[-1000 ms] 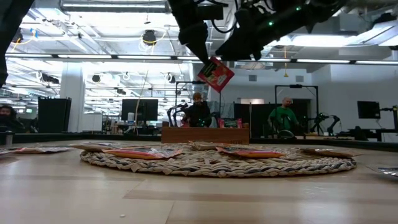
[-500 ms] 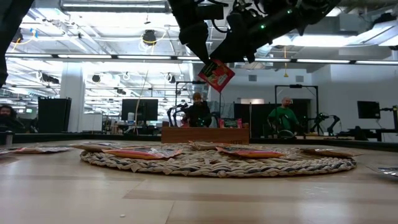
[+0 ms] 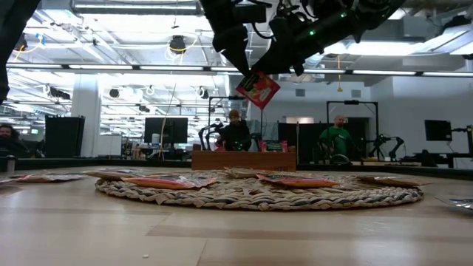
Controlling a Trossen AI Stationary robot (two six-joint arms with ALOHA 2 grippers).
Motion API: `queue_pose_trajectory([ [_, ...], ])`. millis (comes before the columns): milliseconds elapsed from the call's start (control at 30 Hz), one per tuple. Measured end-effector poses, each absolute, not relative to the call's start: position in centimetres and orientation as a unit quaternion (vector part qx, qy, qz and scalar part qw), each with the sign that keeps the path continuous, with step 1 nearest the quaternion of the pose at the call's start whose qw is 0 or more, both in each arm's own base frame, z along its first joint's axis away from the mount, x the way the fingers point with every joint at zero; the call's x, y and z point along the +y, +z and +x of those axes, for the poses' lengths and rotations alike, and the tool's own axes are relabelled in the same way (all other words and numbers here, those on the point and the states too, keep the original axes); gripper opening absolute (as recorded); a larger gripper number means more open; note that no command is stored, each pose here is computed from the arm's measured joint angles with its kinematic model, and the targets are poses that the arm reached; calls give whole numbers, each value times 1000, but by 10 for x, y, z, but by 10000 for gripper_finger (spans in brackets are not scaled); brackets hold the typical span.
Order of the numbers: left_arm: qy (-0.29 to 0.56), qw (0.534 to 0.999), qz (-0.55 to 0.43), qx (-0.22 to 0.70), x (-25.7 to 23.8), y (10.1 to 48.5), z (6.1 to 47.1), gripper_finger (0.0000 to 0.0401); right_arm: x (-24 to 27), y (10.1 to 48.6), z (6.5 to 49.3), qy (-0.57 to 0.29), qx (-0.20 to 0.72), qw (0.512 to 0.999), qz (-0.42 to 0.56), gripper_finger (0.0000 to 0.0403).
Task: Pick & Place Tea
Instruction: Put the red tea bag into the right section of the wooden organizer
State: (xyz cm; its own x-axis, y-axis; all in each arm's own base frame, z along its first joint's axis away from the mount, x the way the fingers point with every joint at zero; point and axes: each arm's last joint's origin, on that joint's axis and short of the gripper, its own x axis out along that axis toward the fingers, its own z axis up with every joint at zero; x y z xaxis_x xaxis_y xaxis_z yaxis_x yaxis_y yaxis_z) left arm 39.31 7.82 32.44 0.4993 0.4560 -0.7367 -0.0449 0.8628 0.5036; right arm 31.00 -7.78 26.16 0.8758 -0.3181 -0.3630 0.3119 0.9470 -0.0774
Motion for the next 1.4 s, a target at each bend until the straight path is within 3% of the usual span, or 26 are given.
queue_pose_trajectory([
  [267, 153, 843, 215, 469, 79, 326, 395, 0, -81, 261, 309, -168, 191, 967, 5, 5],
  [1400, 174, 844, 215, 459, 80, 327, 396, 0, -87, 259, 306, -188, 192, 962, 47, 0],
])
